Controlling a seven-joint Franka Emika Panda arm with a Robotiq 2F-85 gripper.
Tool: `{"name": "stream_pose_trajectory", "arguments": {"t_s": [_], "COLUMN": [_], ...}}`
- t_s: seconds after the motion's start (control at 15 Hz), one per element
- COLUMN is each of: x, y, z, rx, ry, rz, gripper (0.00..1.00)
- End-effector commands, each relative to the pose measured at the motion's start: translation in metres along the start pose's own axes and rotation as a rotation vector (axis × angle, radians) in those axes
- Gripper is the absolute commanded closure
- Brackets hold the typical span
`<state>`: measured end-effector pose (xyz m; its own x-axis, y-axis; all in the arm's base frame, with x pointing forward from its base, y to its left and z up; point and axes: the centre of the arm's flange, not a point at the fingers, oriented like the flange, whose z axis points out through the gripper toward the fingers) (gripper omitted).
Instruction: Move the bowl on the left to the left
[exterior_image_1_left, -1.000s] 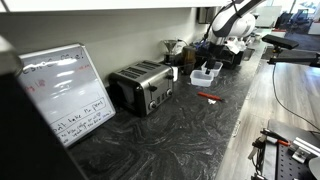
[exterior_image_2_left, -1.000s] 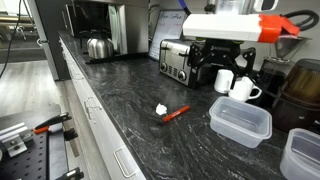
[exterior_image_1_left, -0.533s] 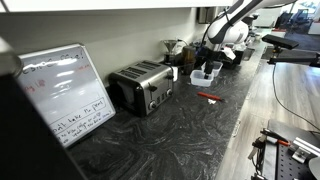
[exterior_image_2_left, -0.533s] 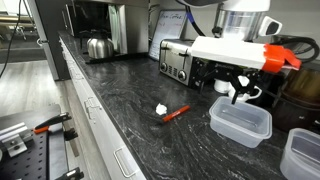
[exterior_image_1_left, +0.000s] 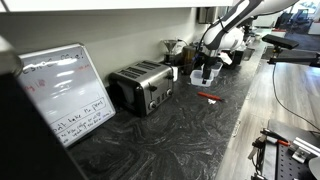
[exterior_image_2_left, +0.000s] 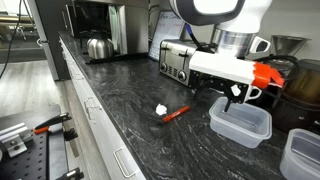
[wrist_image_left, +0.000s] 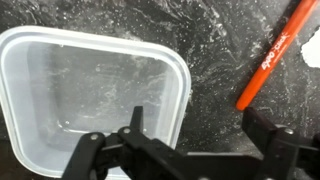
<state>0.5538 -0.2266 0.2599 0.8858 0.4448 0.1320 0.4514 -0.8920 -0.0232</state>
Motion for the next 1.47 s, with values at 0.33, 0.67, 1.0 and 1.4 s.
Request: {"name": "stream_pose_trajectory", "arguments": {"t_s": [0.33,0.67,1.0,1.4], "x": [-0.006,-0.012,-0.011,-0.019], "y": [0.021,0.026,0.02,0.002], "z": [0.026,0.026,0.013,-0.007], "rx": [-0.018,-0.036,-0.088,-0.149], "ry": [-0.008,-0.006,0.012,0.04], "rz": [0.073,0.109,0.107,0.085], "gripper": [0.4,0.76,1.0,0.97]}}
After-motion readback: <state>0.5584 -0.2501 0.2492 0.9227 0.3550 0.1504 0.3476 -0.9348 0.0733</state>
